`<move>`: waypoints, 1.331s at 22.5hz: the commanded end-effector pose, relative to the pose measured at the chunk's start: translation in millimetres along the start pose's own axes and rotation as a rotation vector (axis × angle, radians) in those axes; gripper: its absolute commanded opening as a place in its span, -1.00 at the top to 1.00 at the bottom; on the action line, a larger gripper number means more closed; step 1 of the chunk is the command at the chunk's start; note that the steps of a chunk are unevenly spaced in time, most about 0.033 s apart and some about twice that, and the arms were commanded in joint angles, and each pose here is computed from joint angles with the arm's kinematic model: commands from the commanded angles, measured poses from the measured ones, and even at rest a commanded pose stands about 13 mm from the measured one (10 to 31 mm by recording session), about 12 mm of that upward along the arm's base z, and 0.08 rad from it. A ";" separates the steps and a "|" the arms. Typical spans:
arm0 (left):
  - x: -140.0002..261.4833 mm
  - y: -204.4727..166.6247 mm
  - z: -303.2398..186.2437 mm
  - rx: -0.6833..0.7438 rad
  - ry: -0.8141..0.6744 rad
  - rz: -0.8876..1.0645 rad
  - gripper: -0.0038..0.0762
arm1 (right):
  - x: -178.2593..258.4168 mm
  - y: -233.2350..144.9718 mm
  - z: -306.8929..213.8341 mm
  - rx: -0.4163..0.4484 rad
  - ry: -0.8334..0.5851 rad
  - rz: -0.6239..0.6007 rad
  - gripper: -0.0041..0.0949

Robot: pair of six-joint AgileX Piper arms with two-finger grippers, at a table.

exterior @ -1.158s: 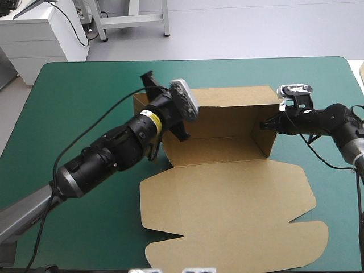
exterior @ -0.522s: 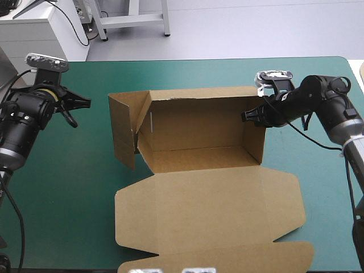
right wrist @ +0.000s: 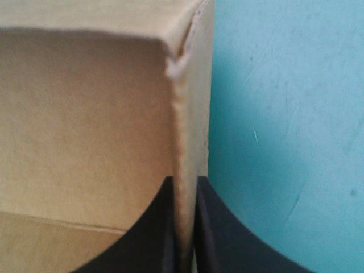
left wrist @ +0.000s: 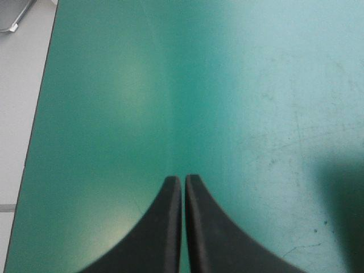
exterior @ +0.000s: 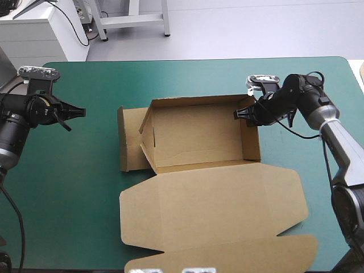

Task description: Fold the box

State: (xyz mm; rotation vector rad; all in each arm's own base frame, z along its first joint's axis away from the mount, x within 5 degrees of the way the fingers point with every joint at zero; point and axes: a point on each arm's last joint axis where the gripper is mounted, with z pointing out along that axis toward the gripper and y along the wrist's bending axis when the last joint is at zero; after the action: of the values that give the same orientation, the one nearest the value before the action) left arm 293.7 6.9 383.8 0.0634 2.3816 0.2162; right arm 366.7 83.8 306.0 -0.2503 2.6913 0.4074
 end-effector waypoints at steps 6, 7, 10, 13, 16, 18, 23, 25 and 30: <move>-6.0 4.4 -21.1 -0.011 -0.053 0.025 0.90 | -17.5 2.1 -5.8 0.000 -0.167 -0.045 0.29; -6.0 4.4 -21.1 -0.011 -0.053 0.025 0.90 | -18.8 2.6 -7.8 0.002 -0.171 -0.060 0.23; -4.5 4.4 -21.0 -0.012 -0.037 0.025 0.91 | -27.6 8.3 -27.3 -0.005 -0.178 -0.088 0.09; -3.9 4.5 -21.0 -0.012 -0.030 0.025 0.91 | -37.6 11.8 -56.2 0.049 -0.187 -0.152 0.09; -3.9 4.5 -21.0 -0.012 -0.030 0.025 0.91 | -38.3 13.2 -78.0 0.099 -0.143 -0.191 0.12; -3.9 4.1 -21.0 -0.008 -0.030 0.022 0.91 | -36.5 13.8 -77.1 0.088 -0.118 -0.183 0.12; -2.5 3.3 -21.0 0.001 -0.015 0.016 0.91 | -37.9 13.5 -61.7 0.044 -0.074 -0.133 0.13; 0.2 1.7 -21.0 0.019 0.015 0.004 0.92 | -39.8 10.0 -46.4 0.039 -0.038 -0.101 0.13; 0.9 1.7 -21.0 0.019 0.022 0.004 0.92 | -42.9 0.9 -6.4 0.025 0.050 -0.021 0.13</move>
State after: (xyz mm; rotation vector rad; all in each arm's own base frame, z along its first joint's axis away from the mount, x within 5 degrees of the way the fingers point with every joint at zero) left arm 285.0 5.5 376.4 0.0798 2.5077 0.1969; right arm 404.3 86.3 313.7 -0.3212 2.7826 0.3243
